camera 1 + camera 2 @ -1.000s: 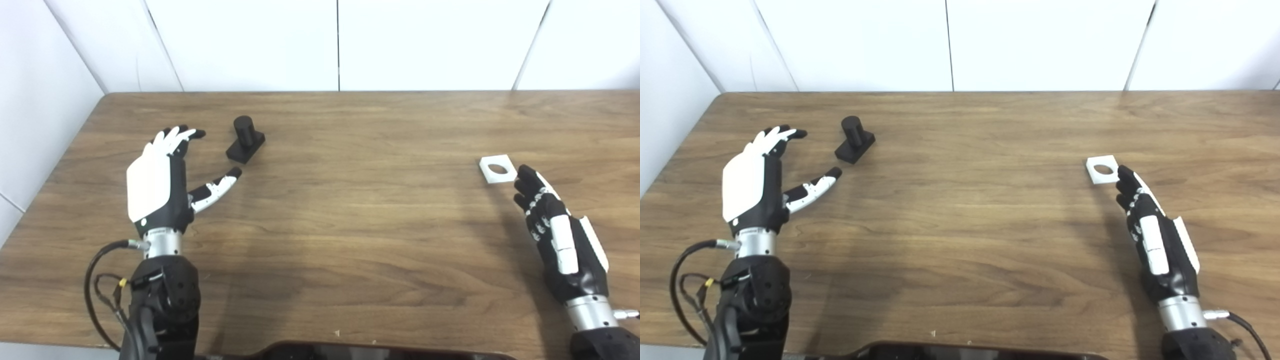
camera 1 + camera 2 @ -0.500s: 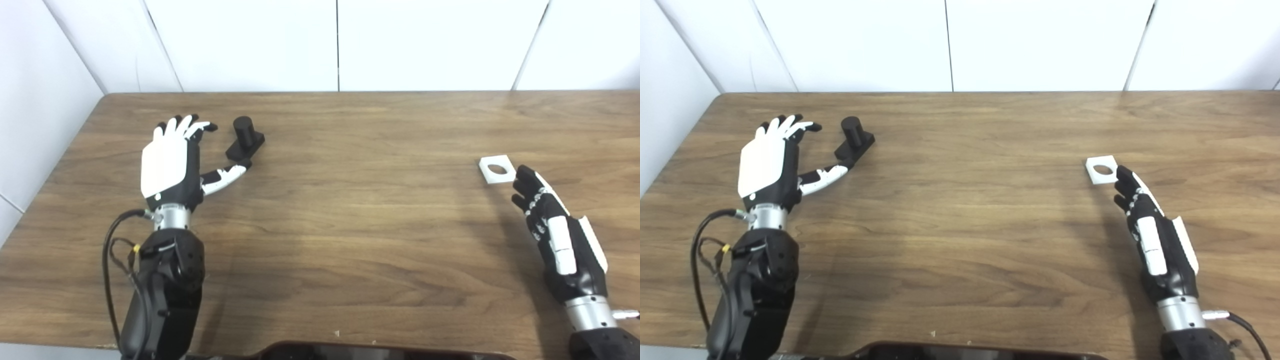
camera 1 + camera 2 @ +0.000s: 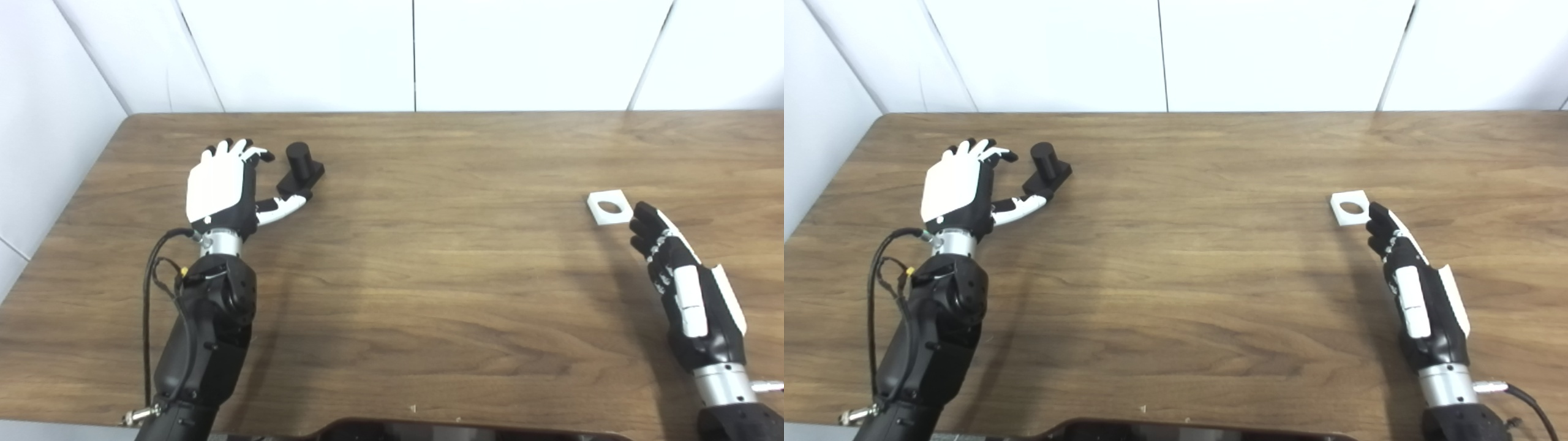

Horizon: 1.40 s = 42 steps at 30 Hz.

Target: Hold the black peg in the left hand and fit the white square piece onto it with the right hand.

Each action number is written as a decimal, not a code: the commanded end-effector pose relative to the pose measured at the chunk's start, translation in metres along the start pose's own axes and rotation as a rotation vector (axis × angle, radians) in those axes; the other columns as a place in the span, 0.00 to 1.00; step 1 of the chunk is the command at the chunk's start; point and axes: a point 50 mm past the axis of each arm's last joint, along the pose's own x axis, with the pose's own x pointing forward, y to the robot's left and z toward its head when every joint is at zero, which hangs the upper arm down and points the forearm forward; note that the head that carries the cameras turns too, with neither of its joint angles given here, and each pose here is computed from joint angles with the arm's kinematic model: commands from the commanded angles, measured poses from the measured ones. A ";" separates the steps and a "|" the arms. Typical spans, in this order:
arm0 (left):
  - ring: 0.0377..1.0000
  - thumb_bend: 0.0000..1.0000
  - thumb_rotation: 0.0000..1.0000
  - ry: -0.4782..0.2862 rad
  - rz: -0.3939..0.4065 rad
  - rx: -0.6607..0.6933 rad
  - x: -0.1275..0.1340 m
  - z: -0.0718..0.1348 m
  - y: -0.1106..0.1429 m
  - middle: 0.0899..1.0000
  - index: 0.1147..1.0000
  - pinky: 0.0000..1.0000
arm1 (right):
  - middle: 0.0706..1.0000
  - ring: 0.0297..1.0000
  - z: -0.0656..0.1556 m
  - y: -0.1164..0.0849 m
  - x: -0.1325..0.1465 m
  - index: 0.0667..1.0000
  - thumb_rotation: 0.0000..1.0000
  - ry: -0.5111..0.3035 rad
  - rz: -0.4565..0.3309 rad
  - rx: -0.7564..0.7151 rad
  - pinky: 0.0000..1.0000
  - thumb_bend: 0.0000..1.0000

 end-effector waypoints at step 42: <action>0.96 0.74 0.50 0.007 0.040 0.045 0.056 0.017 -0.008 0.88 0.68 0.98 | 0.94 0.95 -0.013 0.011 -0.014 0.90 0.99 0.029 -0.020 0.034 0.94 0.62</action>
